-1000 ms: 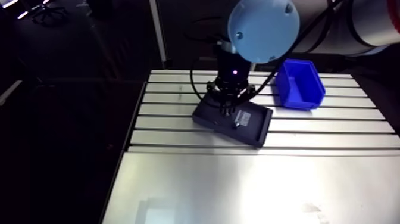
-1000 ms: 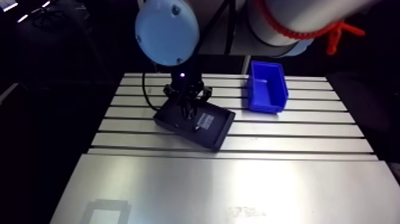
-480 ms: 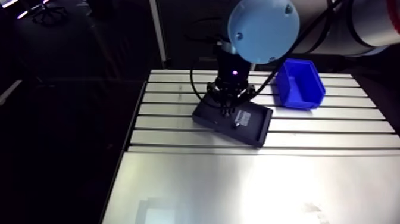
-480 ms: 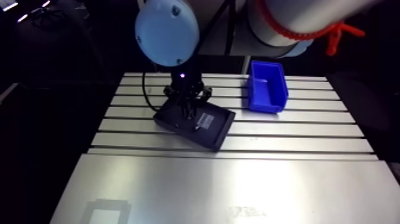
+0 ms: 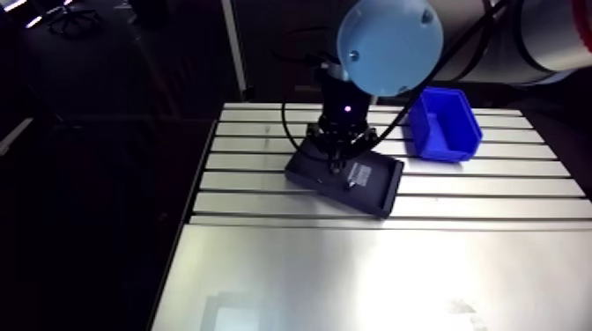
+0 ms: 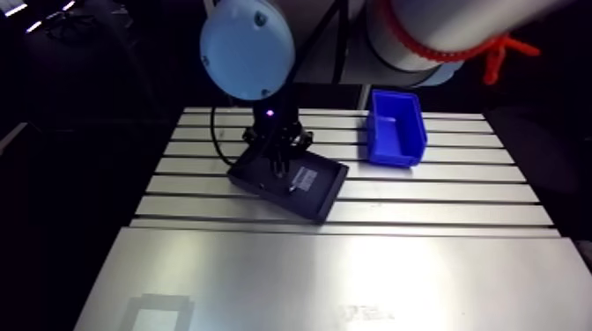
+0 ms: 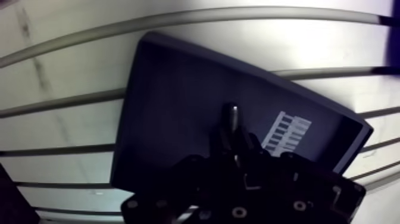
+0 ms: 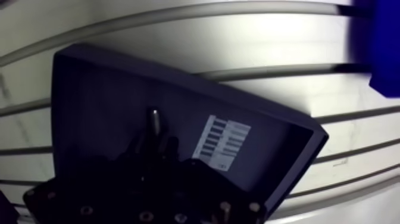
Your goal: Pick up the M10 bolt from the tray and put it into the blue bin.
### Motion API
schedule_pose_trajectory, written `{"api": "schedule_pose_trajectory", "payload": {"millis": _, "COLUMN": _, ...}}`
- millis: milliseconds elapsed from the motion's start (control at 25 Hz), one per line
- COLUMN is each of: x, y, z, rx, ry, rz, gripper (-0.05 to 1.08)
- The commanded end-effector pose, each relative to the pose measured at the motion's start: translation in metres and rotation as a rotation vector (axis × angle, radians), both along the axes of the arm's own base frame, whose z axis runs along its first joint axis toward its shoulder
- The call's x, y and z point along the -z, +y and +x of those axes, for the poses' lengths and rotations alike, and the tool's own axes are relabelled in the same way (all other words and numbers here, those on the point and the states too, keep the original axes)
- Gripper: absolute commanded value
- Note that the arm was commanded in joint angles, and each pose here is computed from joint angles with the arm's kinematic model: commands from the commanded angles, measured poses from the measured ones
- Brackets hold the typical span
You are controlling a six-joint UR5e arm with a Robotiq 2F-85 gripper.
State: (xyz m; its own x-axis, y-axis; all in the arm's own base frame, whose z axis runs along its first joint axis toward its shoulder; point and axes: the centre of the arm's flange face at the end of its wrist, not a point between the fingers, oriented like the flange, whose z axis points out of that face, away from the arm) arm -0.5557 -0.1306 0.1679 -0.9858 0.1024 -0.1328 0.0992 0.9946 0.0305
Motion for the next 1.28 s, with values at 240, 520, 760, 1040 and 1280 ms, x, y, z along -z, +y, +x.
{"api": "schedule_pose_trajectory", "payload": {"millis": 240, "x": -0.046, "y": -0.004, "z": -0.005, "rx": -0.029, "ry": 0.072, "rz": -0.021, "gripper": 0.93}}
{"api": "schedule_pose_trajectory", "payload": {"millis": 520, "x": -0.119, "y": -0.007, "z": 0.01, "rx": -0.306, "ry": 0.077, "rz": -0.078, "gripper": 1.04}}
{"api": "schedule_pose_trajectory", "payload": {"millis": 760, "x": -0.176, "y": -0.002, "z": 0.024, "rx": -0.668, "ry": 0.067, "rz": -0.113, "gripper": 1.04}}
{"api": "schedule_pose_trajectory", "payload": {"millis": 1040, "x": -0.215, "y": 0.061, "z": 0.002, "rx": -1.088, "ry": 0.062, "rz": -0.125, "gripper": 1.03}}
{"api": "schedule_pose_trajectory", "payload": {"millis": 1280, "x": -0.214, "y": 0.122, "z": -0.018, "rx": -1.36, "ry": 0.015, "rz": -0.079, "gripper": 1.07}}
